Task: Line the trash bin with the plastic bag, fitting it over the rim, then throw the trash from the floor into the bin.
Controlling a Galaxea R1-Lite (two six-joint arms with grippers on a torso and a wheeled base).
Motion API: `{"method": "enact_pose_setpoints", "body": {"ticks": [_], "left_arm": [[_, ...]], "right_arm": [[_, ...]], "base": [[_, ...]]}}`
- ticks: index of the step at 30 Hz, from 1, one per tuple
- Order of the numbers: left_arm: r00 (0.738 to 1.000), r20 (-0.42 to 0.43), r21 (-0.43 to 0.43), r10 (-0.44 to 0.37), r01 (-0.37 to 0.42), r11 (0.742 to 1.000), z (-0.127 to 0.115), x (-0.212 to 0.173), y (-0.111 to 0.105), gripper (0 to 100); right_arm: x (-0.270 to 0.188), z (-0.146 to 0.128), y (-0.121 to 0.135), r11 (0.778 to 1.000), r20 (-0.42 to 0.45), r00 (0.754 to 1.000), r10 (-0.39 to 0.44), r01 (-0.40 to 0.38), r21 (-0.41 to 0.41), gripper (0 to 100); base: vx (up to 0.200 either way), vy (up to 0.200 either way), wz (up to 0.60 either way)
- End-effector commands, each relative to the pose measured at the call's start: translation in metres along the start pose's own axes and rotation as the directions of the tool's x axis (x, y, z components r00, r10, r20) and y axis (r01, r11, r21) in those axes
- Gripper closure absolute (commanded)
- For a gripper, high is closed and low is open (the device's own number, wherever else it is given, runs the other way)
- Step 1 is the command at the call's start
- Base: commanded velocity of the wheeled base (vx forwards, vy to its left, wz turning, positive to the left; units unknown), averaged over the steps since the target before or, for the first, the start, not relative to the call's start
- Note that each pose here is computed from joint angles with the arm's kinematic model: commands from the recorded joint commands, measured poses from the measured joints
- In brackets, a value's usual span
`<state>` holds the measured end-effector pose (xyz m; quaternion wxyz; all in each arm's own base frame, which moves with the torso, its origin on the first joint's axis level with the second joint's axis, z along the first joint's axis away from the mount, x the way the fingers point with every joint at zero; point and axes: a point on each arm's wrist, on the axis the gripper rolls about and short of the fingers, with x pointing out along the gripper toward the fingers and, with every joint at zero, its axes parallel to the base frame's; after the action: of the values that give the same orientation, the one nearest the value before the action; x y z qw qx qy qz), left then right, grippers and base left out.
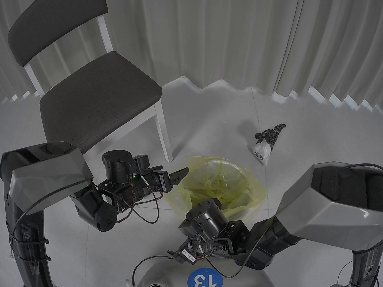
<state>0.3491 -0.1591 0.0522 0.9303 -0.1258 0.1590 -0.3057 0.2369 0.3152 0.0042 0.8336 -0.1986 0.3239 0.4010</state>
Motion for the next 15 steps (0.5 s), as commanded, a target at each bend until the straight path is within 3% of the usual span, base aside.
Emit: {"method": "enact_pose_setpoints", "body": {"ticks": [1, 8, 12, 15], "left_arm": [[1.000, 0.000, 0.000, 0.000, 0.000, 1.000, 0.000, 0.000, 0.000, 0], [1.000, -0.013, 0.002, 0.001, -0.001, 1.000, -0.006, 0.003, -0.003, 0], [1.000, -0.019, 0.007, 0.011, -0.011, 1.000, -0.007, 0.003, -0.005, 0], [1.000, -0.025, 0.013, 0.004, -0.003, 1.000, -0.008, 0.003, -0.010, 0]], "right_arm": [[-0.004, 0.000, 0.003, 1.000, 0.000, 1.000, 0.004, -0.004, -0.005, 0], [0.004, -0.018, 0.024, 0.995, -0.054, 0.995, -0.083, 0.081, -0.052, 0], [0.001, -0.014, 0.031, 0.983, -0.032, 0.985, -0.170, 0.167, -0.070, 0], [-0.009, 0.000, 0.041, 0.987, 0.031, 0.988, -0.149, 0.150, -0.053, 0]], "base": [[0.000, 0.000, 0.00], [0.000, 0.000, 0.00], [0.000, 0.000, 0.00], [0.000, 0.000, 0.00]]}}
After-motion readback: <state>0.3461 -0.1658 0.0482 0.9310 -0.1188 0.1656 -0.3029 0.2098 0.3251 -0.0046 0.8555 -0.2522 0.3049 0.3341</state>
